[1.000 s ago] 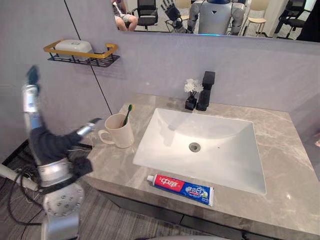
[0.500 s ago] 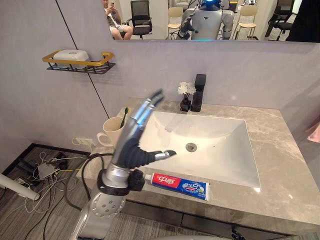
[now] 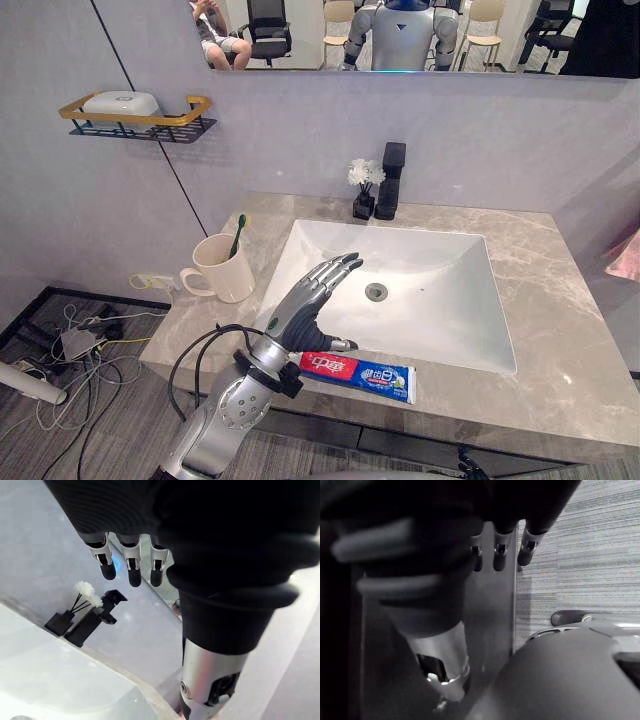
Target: Organize washtable
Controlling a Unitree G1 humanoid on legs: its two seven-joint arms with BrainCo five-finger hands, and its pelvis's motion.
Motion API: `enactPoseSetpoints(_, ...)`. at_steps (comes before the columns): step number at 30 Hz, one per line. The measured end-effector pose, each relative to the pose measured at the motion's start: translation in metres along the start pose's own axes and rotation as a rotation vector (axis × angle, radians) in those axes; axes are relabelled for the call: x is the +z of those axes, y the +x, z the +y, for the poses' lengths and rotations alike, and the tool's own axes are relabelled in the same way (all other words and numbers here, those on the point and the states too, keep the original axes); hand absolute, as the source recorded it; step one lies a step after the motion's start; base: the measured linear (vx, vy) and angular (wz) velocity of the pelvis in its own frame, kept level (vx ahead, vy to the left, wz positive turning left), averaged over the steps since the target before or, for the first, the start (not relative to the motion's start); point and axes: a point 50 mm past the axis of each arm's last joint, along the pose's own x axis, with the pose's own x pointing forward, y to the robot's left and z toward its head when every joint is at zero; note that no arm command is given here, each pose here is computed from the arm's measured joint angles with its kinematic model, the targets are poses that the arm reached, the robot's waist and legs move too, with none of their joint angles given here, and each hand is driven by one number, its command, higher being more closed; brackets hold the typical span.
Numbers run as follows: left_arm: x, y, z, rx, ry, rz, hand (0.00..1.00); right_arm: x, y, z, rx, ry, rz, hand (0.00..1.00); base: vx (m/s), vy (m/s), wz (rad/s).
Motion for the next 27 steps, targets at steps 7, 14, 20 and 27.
enactPoseSetpoints(7,-0.006,-0.011,-0.009,-0.035,-0.003,0.052,0.00,0.006,0.002,0.001,0.003,-0.002,-0.017,0.00,0.01,0.001,-0.05)
enactPoseSetpoints(14,-0.006,-0.015,-0.012,-0.041,-0.013,0.068,0.00,0.007,0.002,0.003,0.007,-0.013,-0.018,0.00,-0.01,-0.001,-0.01)
enactPoseSetpoints(20,-0.006,-0.018,-0.013,-0.043,-0.022,0.077,0.00,0.007,0.002,0.002,0.007,-0.038,-0.019,0.00,-0.01,-0.004,0.00)
enactPoseSetpoints(27,0.001,-0.021,-0.010,-0.021,-0.048,0.060,0.00,0.007,0.002,0.002,0.006,-0.041,-0.018,0.00,0.00,0.000,0.00)
